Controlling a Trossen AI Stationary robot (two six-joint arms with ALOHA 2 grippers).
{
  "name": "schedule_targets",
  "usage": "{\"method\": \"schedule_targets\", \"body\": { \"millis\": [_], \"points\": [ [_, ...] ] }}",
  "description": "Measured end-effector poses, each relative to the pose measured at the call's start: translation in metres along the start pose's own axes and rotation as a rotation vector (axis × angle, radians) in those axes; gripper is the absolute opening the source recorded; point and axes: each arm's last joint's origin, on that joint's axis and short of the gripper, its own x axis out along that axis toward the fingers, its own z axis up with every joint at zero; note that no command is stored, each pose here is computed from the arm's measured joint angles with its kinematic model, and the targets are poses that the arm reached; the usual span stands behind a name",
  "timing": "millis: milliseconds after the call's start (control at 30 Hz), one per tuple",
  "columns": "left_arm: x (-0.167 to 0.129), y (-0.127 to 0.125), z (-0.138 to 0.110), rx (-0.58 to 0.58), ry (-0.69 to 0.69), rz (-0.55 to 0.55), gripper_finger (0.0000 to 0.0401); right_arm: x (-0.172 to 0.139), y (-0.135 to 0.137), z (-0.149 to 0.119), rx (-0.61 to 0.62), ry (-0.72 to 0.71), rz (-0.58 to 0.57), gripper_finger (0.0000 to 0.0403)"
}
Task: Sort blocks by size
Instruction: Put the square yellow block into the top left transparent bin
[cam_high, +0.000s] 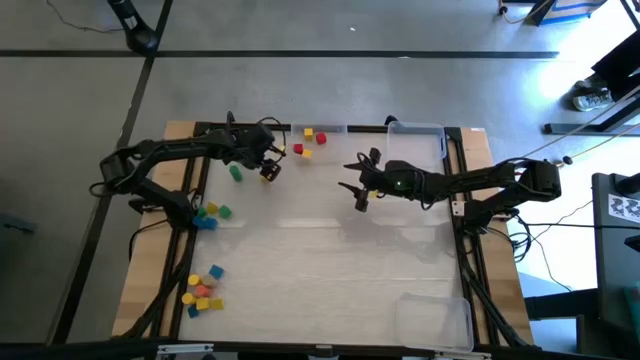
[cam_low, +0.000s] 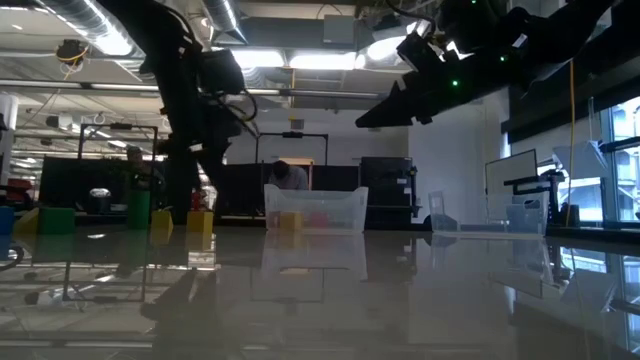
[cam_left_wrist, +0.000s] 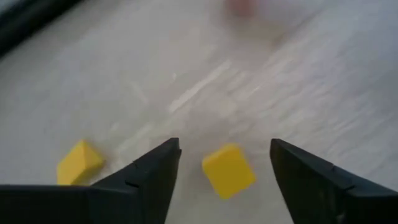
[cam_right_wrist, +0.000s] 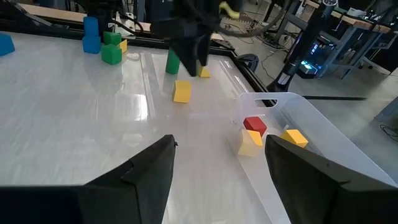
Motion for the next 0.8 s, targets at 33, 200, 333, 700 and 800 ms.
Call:
{"method": "schedule_targets", "body": {
  "millis": [33,200,333,700,800],
  "points": [
    [0.002,0.0,-0.002,-0.017,0.021,0.006,0.0254,0.0,0.0,0.0,0.0,-0.001,0.0,0.025],
    [0.009,-0.008,-0.006,-0.089,0.053,0.023,0.0266,0.0,0.0,0.0,-0.003,0.006,0.001,0.025],
    [0.016,-0.016,-0.009,-0.101,0.063,0.067,0.0266,0.0,0.0,-0.001,0.012,0.013,0.003,0.025],
    [0.058,-0.028,-0.016,-0.037,0.159,0.12,0.0265,0.0,0.001,-0.003,0.012,0.041,0.008,0.025],
    [0.066,-0.03,-0.016,-0.006,0.158,0.115,0.0246,0.0,0.001,-0.003,0.012,0.041,0.008,0.025]
  ]
}}
